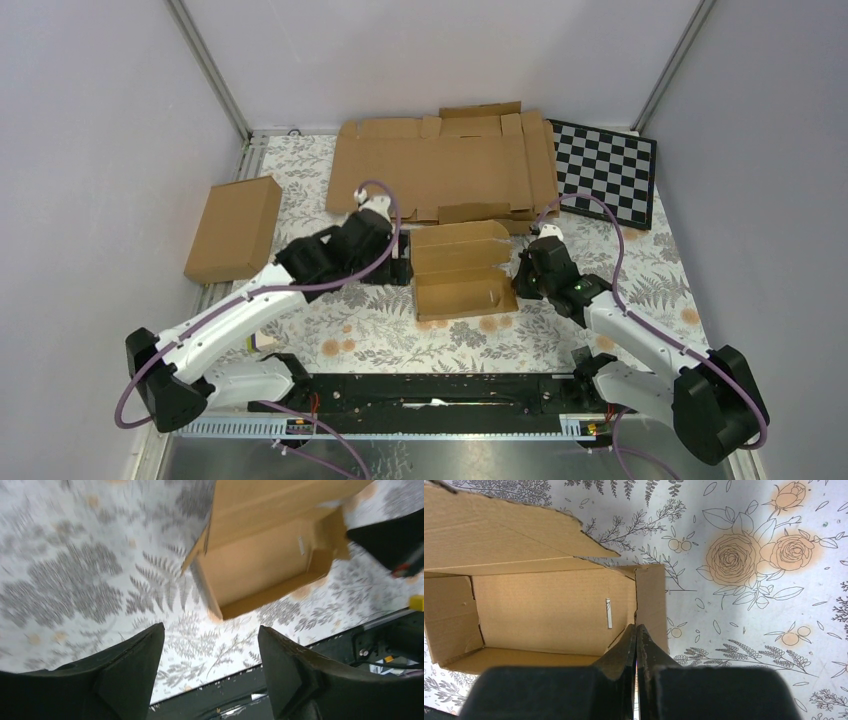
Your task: Fold the paper box
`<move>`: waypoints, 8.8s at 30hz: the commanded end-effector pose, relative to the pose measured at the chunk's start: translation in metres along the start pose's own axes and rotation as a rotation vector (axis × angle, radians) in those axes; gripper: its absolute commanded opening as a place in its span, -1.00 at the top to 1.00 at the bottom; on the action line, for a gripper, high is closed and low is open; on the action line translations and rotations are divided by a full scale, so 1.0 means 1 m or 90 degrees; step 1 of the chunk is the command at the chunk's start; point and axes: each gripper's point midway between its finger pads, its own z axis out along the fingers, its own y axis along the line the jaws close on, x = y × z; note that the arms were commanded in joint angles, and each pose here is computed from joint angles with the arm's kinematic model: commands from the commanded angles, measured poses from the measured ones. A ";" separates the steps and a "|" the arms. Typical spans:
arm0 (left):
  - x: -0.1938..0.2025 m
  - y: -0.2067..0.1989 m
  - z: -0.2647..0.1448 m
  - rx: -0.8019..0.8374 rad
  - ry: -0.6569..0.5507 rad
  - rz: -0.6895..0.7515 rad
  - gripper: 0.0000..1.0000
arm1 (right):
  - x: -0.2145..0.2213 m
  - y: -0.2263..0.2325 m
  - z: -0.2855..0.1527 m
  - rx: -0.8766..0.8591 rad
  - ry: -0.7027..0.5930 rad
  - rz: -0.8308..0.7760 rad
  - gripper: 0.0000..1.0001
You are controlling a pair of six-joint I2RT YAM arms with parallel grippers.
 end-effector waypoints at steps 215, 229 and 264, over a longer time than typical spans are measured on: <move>0.092 0.022 0.123 -0.129 -0.048 -0.123 1.00 | 0.040 0.083 -0.003 -0.231 0.191 0.056 -0.02; 0.091 0.021 0.118 -0.145 -0.080 -0.155 1.00 | 0.038 0.075 0.017 -0.048 0.161 -0.090 0.01; 0.076 0.010 0.102 -0.127 -0.090 -0.134 0.00 | 0.010 0.068 0.011 0.018 0.101 -0.156 -0.18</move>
